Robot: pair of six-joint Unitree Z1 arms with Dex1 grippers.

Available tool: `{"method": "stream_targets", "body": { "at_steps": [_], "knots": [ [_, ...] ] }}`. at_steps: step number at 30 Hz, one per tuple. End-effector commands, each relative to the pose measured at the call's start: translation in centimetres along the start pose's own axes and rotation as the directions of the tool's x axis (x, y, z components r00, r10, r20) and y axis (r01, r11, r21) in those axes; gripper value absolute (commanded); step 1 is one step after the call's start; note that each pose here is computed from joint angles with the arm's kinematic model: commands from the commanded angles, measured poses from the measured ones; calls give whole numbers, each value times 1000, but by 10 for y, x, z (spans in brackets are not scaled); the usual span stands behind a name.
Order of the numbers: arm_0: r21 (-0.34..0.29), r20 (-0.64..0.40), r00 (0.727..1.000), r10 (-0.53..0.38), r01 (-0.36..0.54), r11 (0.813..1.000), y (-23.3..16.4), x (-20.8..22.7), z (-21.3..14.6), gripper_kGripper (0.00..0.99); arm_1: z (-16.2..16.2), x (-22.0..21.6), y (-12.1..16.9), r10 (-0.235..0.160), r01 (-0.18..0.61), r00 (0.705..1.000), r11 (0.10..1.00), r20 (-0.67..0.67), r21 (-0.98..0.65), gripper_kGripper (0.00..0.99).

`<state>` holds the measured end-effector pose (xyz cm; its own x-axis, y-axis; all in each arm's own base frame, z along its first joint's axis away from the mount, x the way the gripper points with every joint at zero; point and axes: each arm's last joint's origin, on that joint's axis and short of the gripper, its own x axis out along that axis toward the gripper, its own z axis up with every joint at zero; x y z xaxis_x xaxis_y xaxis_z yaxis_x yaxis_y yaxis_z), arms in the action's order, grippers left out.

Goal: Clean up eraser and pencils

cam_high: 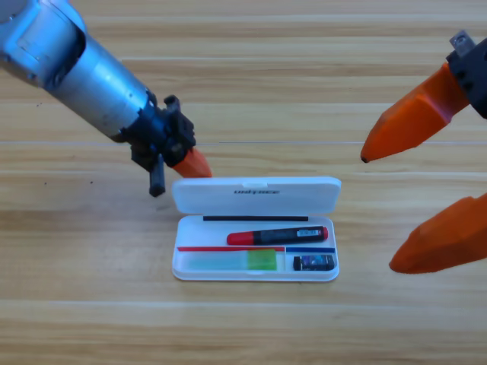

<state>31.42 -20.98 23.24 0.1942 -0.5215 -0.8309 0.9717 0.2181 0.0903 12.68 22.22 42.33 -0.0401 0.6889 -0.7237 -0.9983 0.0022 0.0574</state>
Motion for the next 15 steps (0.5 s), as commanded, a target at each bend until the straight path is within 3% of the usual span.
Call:
{"method": "stream_targets", "body": {
  "at_steps": [1,15],
  "knots": [
    [26,-50,997,-51,52,998,-26,19,0,0,-2,32,-10,51,-50,998,998,-49,23,931],
    [54,-103,991,-85,91,994,-50,43,-4,0,-1,34,-10,54,-53,997,998,-50,21,931]
  ]
}}
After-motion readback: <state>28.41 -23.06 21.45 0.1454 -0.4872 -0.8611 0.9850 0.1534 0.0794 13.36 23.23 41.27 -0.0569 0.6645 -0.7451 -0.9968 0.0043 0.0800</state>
